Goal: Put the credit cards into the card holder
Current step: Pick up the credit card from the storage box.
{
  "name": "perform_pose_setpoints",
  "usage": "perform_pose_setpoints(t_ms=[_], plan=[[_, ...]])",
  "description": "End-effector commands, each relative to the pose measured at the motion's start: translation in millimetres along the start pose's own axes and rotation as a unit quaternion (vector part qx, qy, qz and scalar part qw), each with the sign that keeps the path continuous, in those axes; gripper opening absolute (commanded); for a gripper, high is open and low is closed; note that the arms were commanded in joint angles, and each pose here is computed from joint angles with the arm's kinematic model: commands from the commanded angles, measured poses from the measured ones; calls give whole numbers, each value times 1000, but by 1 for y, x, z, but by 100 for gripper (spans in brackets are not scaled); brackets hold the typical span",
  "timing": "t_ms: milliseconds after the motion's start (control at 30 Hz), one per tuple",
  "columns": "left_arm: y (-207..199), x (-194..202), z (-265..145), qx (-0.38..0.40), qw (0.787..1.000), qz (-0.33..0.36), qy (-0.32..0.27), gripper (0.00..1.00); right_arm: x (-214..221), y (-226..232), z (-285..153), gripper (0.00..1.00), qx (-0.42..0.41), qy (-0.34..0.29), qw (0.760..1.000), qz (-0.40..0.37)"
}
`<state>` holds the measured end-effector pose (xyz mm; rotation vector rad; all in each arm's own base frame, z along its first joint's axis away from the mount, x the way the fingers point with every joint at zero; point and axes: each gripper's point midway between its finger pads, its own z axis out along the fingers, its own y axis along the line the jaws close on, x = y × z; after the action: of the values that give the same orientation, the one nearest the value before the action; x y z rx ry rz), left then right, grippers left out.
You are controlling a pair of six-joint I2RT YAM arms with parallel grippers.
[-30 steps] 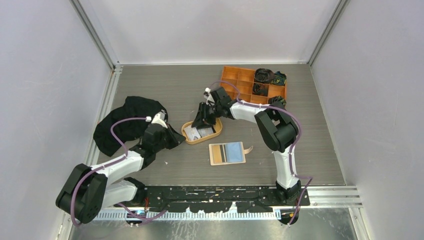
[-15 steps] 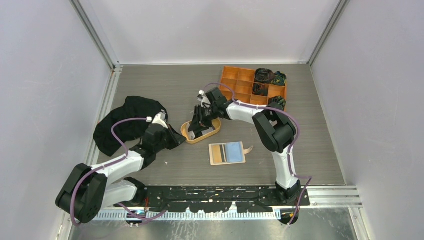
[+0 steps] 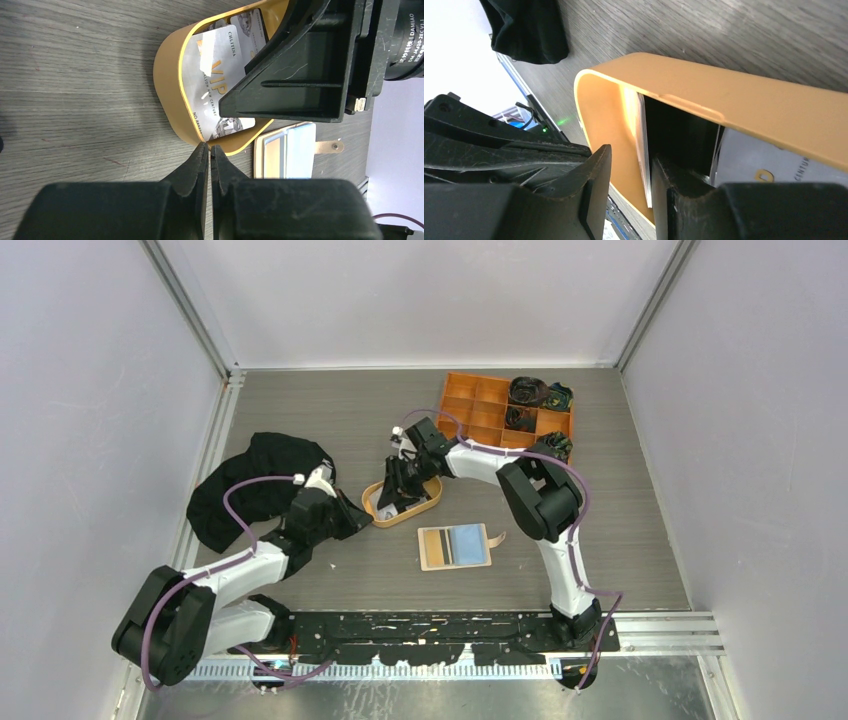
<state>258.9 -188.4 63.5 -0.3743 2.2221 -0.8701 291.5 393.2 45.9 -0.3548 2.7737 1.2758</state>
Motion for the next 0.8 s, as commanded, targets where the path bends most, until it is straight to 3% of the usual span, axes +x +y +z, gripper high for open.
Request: perform_pose_setpoints(t_ms=[0,333,767], plan=[[-18,-9,1,30,1000,5,-10,7,-7,16,4,40,-28,1,1000,-12],[-21,-10,-2,38,999,4,-13,9,-10,21,1,34,-35,-2,999,-33],[-22,-15,-34,46,998,26,-43,16,-16,13,-8,11,-27,-8,999,-29]])
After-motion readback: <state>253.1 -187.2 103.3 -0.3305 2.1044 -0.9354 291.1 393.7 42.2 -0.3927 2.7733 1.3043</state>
